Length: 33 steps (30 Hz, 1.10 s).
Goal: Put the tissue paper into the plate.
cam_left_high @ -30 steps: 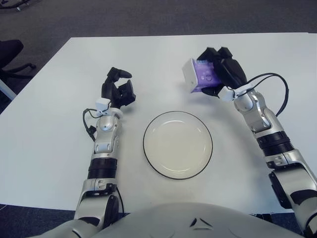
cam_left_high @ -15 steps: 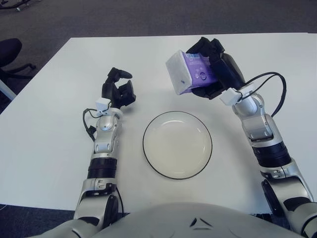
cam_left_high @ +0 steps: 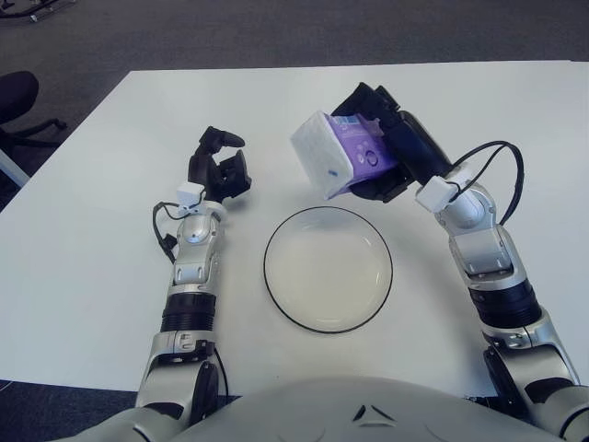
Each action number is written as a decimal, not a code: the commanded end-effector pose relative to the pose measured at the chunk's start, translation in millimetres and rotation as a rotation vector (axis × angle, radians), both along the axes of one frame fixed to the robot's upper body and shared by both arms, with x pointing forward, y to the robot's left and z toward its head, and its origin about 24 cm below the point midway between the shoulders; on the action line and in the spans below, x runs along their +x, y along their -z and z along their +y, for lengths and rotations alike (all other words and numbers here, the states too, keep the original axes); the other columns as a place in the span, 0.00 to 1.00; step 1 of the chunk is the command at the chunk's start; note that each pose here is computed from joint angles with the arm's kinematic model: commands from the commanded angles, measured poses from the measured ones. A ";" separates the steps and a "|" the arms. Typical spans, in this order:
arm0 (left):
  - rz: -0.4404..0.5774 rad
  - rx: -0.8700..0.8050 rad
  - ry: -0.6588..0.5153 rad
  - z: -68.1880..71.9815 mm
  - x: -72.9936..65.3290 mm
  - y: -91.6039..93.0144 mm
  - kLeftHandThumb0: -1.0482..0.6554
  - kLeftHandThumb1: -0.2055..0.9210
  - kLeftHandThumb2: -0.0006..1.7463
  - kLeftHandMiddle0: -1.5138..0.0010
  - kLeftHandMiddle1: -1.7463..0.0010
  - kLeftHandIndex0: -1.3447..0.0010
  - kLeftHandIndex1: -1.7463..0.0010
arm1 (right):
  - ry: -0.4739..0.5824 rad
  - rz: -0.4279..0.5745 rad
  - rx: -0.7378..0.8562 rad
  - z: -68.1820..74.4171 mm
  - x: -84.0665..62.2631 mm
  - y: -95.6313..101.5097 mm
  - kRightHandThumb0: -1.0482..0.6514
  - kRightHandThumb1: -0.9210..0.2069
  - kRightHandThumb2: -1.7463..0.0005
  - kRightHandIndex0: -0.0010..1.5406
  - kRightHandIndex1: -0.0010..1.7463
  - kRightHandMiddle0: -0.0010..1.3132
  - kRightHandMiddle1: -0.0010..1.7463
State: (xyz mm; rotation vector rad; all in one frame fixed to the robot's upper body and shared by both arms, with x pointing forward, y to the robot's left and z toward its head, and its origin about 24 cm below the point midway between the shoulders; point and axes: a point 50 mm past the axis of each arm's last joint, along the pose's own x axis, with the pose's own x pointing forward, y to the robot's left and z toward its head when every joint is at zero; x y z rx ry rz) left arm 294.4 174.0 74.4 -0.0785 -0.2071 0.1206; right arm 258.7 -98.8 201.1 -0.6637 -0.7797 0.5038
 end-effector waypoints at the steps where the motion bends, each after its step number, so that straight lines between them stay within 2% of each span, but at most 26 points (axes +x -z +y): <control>1: 0.320 -0.060 -0.042 5.4 -44.9 82.5 0.37 0.64 0.62 0.23 0.00 0.66 0.00 | -0.081 -0.045 -0.014 3.8 -11.6 -4.5 0.62 0.80 0.05 0.54 1.00 0.47 1.00; 5: 0.319 -0.061 -0.041 4.7 -45.0 82.4 0.37 0.64 0.62 0.23 0.00 0.65 0.00 | -0.100 -0.077 -0.058 5.0 -14.1 -0.9 0.62 0.86 0.01 0.56 1.00 0.51 1.00; 12: 0.331 -0.053 -0.043 4.1 -45.4 83.2 0.36 0.61 0.64 0.21 0.00 0.64 0.00 | -0.165 -0.093 -0.177 8.2 -19.3 4.8 0.62 0.88 0.00 0.57 1.00 0.55 0.98; 24: 0.351 -0.016 -0.036 5.1 -43.8 88.2 0.36 0.59 0.66 0.19 0.00 0.62 0.00 | -0.277 -0.030 -0.264 6.9 -28.5 5.2 0.62 0.87 0.00 0.57 1.00 0.52 0.99; 30: 0.348 0.001 -0.042 5.4 -42.9 88.9 0.36 0.58 0.66 0.18 0.00 0.62 0.00 | -0.308 0.029 -0.378 8.8 -29.1 5.7 0.62 0.84 0.02 0.55 0.99 0.50 1.00; 33: 0.345 0.009 -0.050 5.5 -42.1 89.2 0.35 0.57 0.67 0.17 0.00 0.61 0.00 | -0.316 0.062 -0.418 9.7 -28.0 5.5 0.62 0.86 0.01 0.56 1.00 0.52 0.99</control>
